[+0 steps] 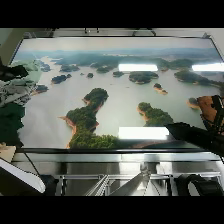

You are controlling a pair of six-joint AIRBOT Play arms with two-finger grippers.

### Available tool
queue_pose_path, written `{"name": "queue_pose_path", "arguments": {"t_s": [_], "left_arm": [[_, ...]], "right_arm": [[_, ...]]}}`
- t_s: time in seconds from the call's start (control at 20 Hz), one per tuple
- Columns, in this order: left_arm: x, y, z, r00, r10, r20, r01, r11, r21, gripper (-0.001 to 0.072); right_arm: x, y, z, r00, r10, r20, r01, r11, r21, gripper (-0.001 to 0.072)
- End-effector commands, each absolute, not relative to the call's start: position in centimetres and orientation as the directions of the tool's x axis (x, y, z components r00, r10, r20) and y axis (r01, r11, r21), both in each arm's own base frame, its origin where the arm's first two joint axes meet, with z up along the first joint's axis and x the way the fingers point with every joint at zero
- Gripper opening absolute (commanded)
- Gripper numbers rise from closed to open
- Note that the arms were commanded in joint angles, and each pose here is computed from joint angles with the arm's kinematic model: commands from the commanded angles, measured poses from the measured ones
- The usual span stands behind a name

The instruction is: Fold the shirts.

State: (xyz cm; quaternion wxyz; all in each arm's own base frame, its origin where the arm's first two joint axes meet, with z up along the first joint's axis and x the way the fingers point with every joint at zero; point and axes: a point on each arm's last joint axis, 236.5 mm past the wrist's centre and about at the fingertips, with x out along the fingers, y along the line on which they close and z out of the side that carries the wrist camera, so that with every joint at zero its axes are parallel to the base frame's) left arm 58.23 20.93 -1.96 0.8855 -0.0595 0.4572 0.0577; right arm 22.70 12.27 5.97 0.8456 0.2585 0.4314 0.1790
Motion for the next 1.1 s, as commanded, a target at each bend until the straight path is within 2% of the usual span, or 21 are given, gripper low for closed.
{"name": "queue_pose_path", "arguments": {"t_s": [0.0, 0.2, 0.25, 0.3, 0.35, 0.4, 0.5, 0.65, 0.8, 1.05], "left_arm": [[61.5, 22.4, -5.9, 0.600, 0.123, -0.791, -0.168, 0.986, 0.026, 0.0720], [61.3, 21.1, -10.5, 0.558, 0.104, -0.823, -0.152, 0.988, 0.021, 0.0707], [61.0, 20.9, -11.1, 0.548, 0.097, -0.831, -0.152, 0.988, 0.016, 0.0642], [60.7, 20.5, -11.3, 0.534, 0.079, -0.841, -0.153, 0.988, -0.004, 0.0372], [60.4, 19.4, -10.7, 0.519, 0.030, -0.854, -0.153, 0.987, -0.058, 0.0000], [61.0, 17.7, -9.0, 0.536, -0.024, -0.844, -0.141, 0.983, -0.118, 0.0022], [62.8, 13.9, -3.7, 0.616, -0.125, -0.778, -0.095, 0.968, -0.231, 0.0022], [62.5, 3.7, 5.9, 0.674, -0.353, -0.650, 0.156, 0.927, -0.342, 0.0023], [58.1, -7.2, 14.0, 0.606, -0.563, -0.562, 0.394, 0.826, -0.403, 0.0023], [48.2, -19.3, 23.4, 0.408, -0.762, -0.503, 0.671, 0.624, -0.401, 0.0022]], "right_arm": [[22.7, 12.3, 6.0, 0.563, 0.526, -0.637, -0.080, 0.802, 0.592, 0.0022], [22.7, 12.3, 6.0, 0.563, 0.526, -0.637, -0.081, 0.802, 0.592, 0.0022], [22.7, 12.3, 6.0, 0.563, 0.526, -0.637, -0.081, 0.802, 0.592, 0.0022], [22.7, 12.3, 6.0, 0.563, 0.527, -0.637, -0.081, 0.802, 0.592, 0.0022], [22.7, 12.3, 6.0, 0.563, 0.526, -0.637, -0.081, 0.802, 0.592, 0.0022], [22.7, 12.3, 6.0, 0.563, 0.527, -0.637, -0.081, 0.802, 0.592, 0.0022], [22.7, 12.3, 6.0, 0.563, 0.526, -0.637, -0.081, 0.802, 0.592, 0.0022], [22.7, 12.3, 6.0, 0.563, 0.526, -0.637, -0.081, 0.802, 0.592, 0.0022], [22.7, 12.3, 6.0, 0.563, 0.526, -0.637, -0.081, 0.802, 0.592, 0.0022], [22.7, 12.3, 6.0, 0.563, 0.526, -0.637, -0.081, 0.802, 0.592, 0.0022]]}}
